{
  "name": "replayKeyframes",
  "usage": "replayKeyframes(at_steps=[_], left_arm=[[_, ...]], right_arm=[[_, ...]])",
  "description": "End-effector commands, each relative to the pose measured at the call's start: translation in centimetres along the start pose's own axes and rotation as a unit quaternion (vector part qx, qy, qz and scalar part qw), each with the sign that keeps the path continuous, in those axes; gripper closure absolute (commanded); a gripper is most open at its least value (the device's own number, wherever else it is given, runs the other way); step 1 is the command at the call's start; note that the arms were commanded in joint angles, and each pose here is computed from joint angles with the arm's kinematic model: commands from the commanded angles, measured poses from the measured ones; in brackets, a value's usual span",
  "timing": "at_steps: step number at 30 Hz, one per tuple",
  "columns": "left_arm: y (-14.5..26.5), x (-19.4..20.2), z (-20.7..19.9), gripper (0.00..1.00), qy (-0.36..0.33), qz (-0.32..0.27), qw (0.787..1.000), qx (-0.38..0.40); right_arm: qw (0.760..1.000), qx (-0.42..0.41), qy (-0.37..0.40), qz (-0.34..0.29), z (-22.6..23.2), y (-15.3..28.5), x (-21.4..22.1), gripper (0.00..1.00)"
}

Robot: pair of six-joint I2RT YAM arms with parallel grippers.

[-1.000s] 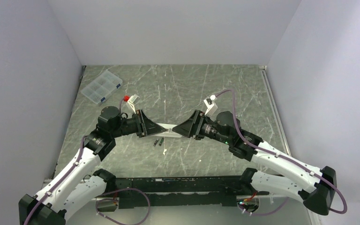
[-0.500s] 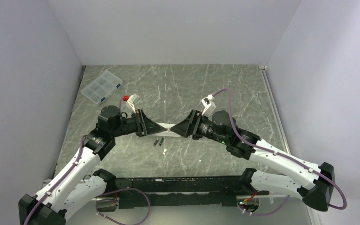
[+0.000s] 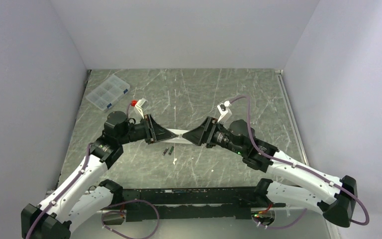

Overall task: Load the batteries into the remote control
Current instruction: Remove the battery cover from the remote control.

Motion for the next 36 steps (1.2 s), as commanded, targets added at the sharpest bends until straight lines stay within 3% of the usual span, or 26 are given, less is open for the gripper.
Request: replayKeyframes(at_steps=[1, 20, 36], left_arm=[[0.7, 0.9, -4.1, 1.0, -0.042, 0.036, 0.995, 0.082], [0.8, 0.9, -3.4, 1.0, -0.04, 0.029, 0.997, 0.065], [0.3, 0.8, -2.5, 1.0, -0.034, 0.031, 0.998, 0.048]], right_arm=[[0.998, -0.061, -0.007, -0.011, 2.0, 0.4, -0.3, 0.34], [0.989, -0.138, -0.013, -0.049, 4.2, 2.4, -1.4, 0.34], [0.985, -0.154, -0.005, -0.072, 4.9, 3.4, -2.2, 0.34]])
Point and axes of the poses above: each gripper's point midway between its finger pads, its own y axis back along the fingers, its own z axis along the line the jaws close on, x = y × z, the point moved 3 cm from there along y, back along the fingers, and after that the axes turned 14 degrees about y, right-handed, at the moved point
